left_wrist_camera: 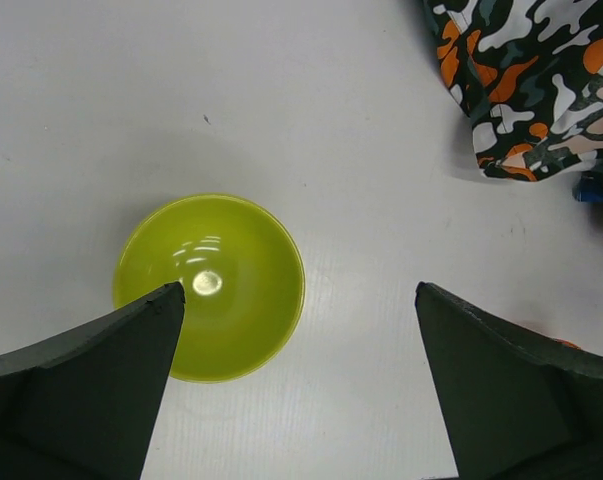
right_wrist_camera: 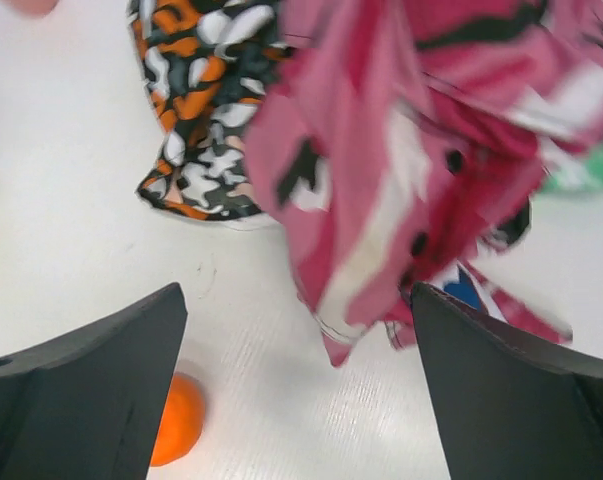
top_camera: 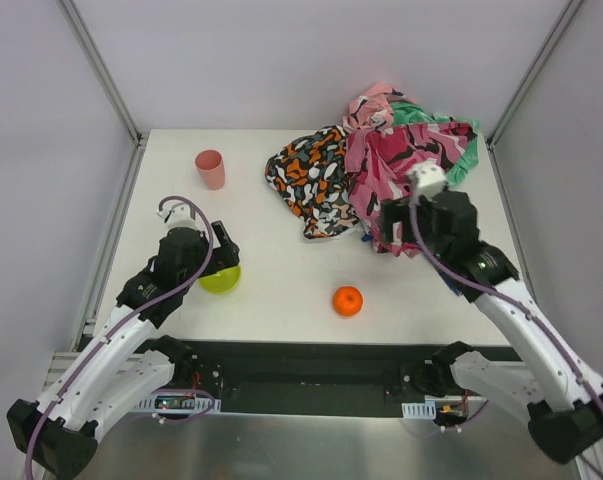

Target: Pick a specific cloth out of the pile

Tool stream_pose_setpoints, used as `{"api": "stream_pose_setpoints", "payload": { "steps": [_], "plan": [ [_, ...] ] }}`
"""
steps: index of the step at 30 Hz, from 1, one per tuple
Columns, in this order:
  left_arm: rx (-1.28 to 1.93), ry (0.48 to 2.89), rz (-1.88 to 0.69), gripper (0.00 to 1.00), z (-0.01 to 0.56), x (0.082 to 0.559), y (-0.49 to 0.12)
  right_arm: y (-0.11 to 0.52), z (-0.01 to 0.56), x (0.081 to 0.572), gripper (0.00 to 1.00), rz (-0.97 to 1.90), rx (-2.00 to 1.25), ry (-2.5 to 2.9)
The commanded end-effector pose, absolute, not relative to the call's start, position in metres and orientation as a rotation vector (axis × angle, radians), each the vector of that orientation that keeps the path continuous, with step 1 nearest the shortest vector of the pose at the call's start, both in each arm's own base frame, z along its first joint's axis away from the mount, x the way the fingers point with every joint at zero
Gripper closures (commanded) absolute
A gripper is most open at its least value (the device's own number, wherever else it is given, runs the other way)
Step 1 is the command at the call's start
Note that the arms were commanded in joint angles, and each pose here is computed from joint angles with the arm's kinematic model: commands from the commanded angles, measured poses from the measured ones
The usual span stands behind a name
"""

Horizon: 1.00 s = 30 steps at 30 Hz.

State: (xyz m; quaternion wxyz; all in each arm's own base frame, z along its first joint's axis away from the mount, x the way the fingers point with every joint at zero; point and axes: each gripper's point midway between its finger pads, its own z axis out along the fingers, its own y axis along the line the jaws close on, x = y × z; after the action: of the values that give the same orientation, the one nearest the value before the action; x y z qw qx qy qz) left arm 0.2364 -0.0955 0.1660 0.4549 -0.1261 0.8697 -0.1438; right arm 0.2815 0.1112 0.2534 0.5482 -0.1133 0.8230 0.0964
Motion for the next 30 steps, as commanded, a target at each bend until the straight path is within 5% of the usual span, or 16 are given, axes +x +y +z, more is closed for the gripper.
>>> {"api": "stream_pose_setpoints", "payload": {
  "steps": [1, 5, 10, 16, 30],
  "plan": [
    [-0.310, 2.158, -0.299, 0.01, 0.157, 0.235, -0.088, 0.165, 0.257, 0.292, 0.04, -0.012, -0.784, 1.908],
    [-0.313, 2.151, -0.291, 0.01, 0.155, 0.234, -0.085, 0.224, 0.214, 0.308, 0.04, -0.252, -1.384, 1.777],
    [-0.310, 2.141, -0.311, 0.01, 0.157, 0.231, -0.086, 0.273, 0.171, 0.337, 0.04, -0.408, -1.682, 1.752],
    [-0.319, 2.132, -0.315, 0.01, 0.156, 0.229, -0.084, 0.322, 0.135, 0.371, 0.04, -0.364, -1.690, 1.772],
    [-0.302, 2.140, -0.311, 0.01, 0.155, 0.229, -0.085, 0.291, 0.074, 0.450, 0.02, -0.596, -1.474, 1.993]
  ]
}}
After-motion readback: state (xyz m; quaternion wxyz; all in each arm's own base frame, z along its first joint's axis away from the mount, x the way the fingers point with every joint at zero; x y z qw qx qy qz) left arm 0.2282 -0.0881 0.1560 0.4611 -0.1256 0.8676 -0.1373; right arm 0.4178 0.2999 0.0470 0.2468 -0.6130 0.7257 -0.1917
